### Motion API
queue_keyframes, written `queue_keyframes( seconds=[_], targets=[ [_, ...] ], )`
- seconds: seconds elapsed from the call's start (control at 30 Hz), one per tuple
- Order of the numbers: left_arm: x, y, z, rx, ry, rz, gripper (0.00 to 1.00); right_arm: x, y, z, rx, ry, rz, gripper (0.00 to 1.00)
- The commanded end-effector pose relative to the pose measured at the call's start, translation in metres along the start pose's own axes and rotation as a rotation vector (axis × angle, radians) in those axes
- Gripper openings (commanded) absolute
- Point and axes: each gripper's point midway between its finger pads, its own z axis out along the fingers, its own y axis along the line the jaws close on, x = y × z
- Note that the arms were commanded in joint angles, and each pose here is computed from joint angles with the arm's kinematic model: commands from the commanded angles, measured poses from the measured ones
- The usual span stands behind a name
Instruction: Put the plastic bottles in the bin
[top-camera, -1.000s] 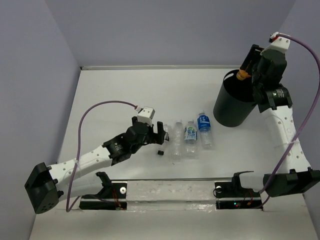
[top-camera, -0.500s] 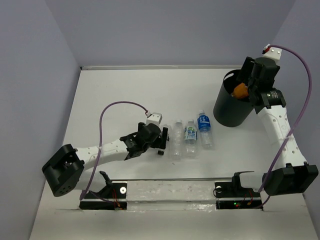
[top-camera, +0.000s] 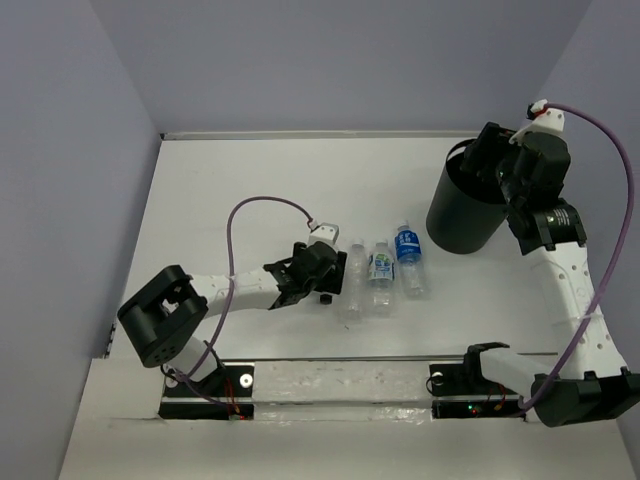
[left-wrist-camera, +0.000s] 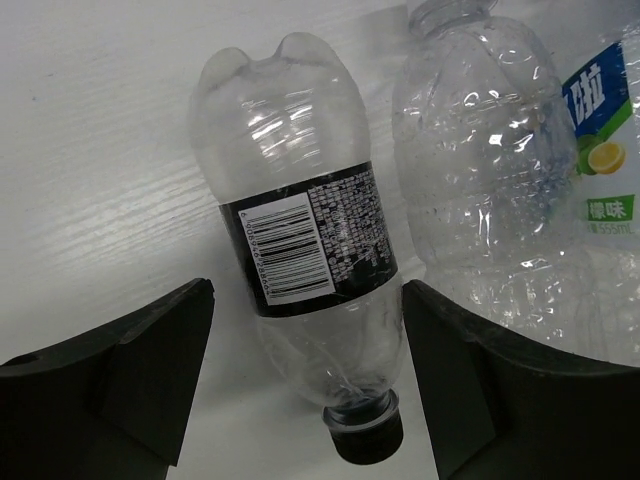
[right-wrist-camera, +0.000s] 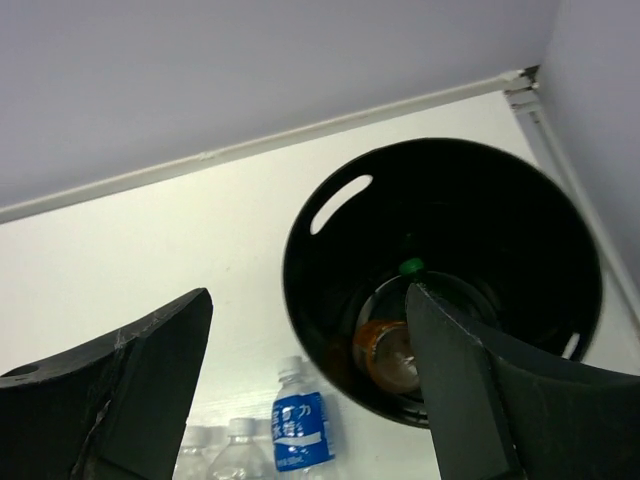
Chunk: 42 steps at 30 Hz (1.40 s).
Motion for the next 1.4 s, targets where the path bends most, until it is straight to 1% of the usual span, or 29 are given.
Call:
queue_keyframes(
  seconds=[0.0,0.1,0.17,0.2,0.23,0.27,0.3,0.33,0.37,0.4,0.47,0.53,0.57,0.6,0.63,0.7,0.73,0.8,0.83,0.87,0.9,0.93,1.03,1.17,1.27,1.33,1.37],
  targets=[
    [-0.018,-0.003,0.009,-0.033,-0.051,-0.013,0.84,0.006,0.046,-0.014,-0.193,0.018,0.021,0.84],
    [-0.015,0.000,0.014,-0.057,-0.048,-0.013,0.79,0.017,0.064,-0.018,-0.257,0.038,0.013,0.84],
    [-0.014,0.002,0.015,-0.072,-0.049,-0.013,0.73,0.026,0.080,-0.021,-0.300,0.058,-0.006,0.84],
    [-0.014,0.005,0.015,-0.081,-0.051,-0.015,0.66,0.029,0.086,-0.023,-0.321,0.067,-0.013,0.84],
    [-0.016,0.005,0.014,-0.083,-0.059,-0.019,0.63,0.034,0.101,-0.029,-0.373,0.082,-0.025,0.84],
    [-0.015,0.008,0.013,-0.095,-0.063,-0.019,0.54,0.038,0.109,-0.032,-0.403,0.094,-0.030,0.85],
    [-0.017,0.010,0.011,-0.103,-0.071,-0.022,0.50,0.041,0.118,-0.036,-0.437,0.105,-0.037,0.85],
    [-0.019,0.012,0.009,-0.111,-0.079,-0.024,0.49,0.046,0.127,-0.040,-0.462,0.116,-0.043,0.85],
    [-0.024,0.014,0.004,-0.117,-0.097,-0.031,0.49,0.055,0.143,-0.048,-0.512,0.139,-0.054,0.86],
    [-0.028,0.019,0.000,-0.135,-0.112,-0.035,0.48,0.061,0.149,-0.051,-0.531,0.155,-0.055,0.86],
    [-0.039,0.022,-0.014,-0.140,-0.154,-0.051,0.46,0.080,0.176,-0.066,-0.634,0.217,-0.052,0.88],
    [-0.047,0.031,-0.026,-0.166,-0.193,-0.068,0.46,0.092,0.193,-0.073,-0.692,0.250,-0.020,0.89],
    [-0.059,0.031,-0.038,-0.153,-0.236,-0.090,0.46,0.096,0.200,-0.076,-0.717,0.261,-0.004,0.90],
    [-0.061,0.033,-0.044,-0.149,-0.249,-0.093,0.46,0.104,0.215,-0.080,-0.755,0.274,0.009,0.92],
    [-0.075,0.032,-0.059,-0.118,-0.302,-0.109,0.46,0.107,0.224,-0.085,-0.783,0.287,0.035,0.93],
    [-0.078,0.031,-0.070,-0.073,-0.333,-0.102,0.46,0.117,0.246,-0.091,-0.843,0.308,0.065,0.96],
    [-0.089,0.028,-0.086,-0.031,-0.386,-0.117,0.46,0.123,0.254,-0.096,-0.872,0.333,0.085,0.96],
    [-0.089,0.026,-0.095,0.024,-0.424,-0.094,0.46,0.133,0.268,-0.101,-0.902,0.357,0.097,0.99],
    [-0.094,0.019,-0.107,0.090,-0.458,-0.098,0.47,0.142,0.279,-0.103,-0.926,0.380,0.101,0.99],
    [-0.098,0.014,-0.113,0.127,-0.482,-0.102,0.47,0.145,0.282,-0.101,-0.930,0.390,0.104,1.00],
    [-0.092,0.009,-0.115,0.173,-0.478,-0.079,0.47,0.151,0.288,-0.105,-0.946,0.409,0.103,1.00],
    [-0.096,0.006,-0.123,0.209,-0.507,-0.082,0.47,0.159,0.296,-0.105,-0.960,0.430,0.110,1.00],
    [-0.099,-0.011,-0.134,0.312,-0.533,-0.052,0.47,0.174,0.308,-0.108,-0.980,0.467,0.111,1.00],
    [-0.100,-0.027,-0.139,0.373,-0.521,-0.018,0.48,0.185,0.317,-0.111,-1.005,0.501,0.120,1.00],
    [-0.106,-0.035,-0.150,0.394,-0.549,-0.023,0.48,0.196,0.316,-0.109,-0.994,0.525,0.129,1.00],
    [-0.111,-0.037,-0.157,0.408,-0.567,-0.031,0.49,0.200,0.314,-0.108,-0.984,0.534,0.137,0.97],
    [-0.115,-0.035,-0.159,0.398,-0.578,-0.040,0.50,0.199,0.313,-0.108,-0.982,0.531,0.141,0.90]
  ],
)
